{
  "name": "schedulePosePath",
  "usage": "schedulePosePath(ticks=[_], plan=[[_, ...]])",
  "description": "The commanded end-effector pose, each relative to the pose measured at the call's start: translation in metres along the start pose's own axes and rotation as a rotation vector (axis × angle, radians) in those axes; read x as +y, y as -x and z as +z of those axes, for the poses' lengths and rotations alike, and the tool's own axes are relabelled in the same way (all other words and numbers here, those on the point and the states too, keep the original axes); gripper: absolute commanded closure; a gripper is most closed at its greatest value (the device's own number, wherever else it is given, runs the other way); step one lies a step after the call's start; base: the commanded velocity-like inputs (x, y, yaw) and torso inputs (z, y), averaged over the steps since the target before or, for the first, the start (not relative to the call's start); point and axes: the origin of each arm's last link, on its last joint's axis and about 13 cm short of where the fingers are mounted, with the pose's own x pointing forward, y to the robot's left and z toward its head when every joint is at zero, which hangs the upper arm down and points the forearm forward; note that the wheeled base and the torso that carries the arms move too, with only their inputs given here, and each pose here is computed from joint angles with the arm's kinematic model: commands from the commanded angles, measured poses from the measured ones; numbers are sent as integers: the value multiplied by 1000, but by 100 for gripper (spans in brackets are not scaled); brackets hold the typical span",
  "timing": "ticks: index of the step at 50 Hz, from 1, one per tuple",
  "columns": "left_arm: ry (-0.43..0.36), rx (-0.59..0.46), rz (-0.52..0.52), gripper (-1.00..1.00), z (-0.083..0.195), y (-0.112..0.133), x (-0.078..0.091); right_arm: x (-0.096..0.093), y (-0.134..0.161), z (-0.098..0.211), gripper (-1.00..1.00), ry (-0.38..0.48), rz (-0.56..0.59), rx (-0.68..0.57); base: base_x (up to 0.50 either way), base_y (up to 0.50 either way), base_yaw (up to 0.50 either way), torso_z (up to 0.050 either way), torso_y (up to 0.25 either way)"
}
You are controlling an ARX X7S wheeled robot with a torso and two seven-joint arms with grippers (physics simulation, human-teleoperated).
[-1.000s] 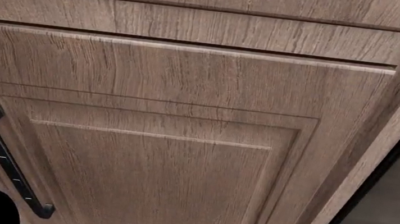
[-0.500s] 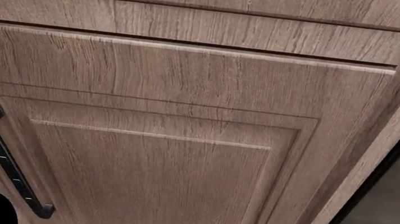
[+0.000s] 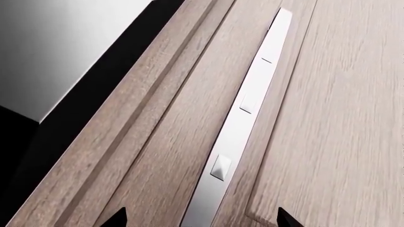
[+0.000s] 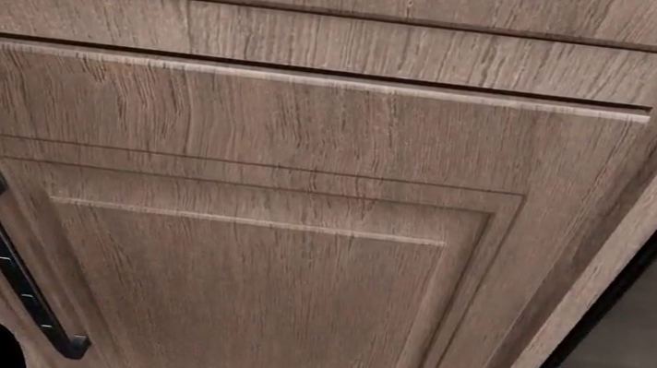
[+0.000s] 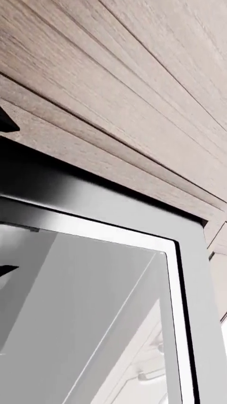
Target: Close the microwave door
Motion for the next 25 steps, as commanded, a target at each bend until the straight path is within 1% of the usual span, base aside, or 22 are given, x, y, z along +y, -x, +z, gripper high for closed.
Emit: schedulePosePath(ticks=[1,13,20,25], plan=[[-3,9,-8,-100,-2,2,-1,-8,1,-4,-100,-53,-31,3,0,0,0,0,0],[-5,12,-9,-100,-3,2,-1,-14,0,-8,-100,-67,-43,15,0,0,0,0,0],[-5,14,-9,-100,-2,2,-1,-20,0,-10,-100,-105,-61,22,0,0,0,0,0],[-5,14,-11,-100,-3,3,-1,-21,-1,-14,-100,-139,-65,27,0,0,0,0,0]])
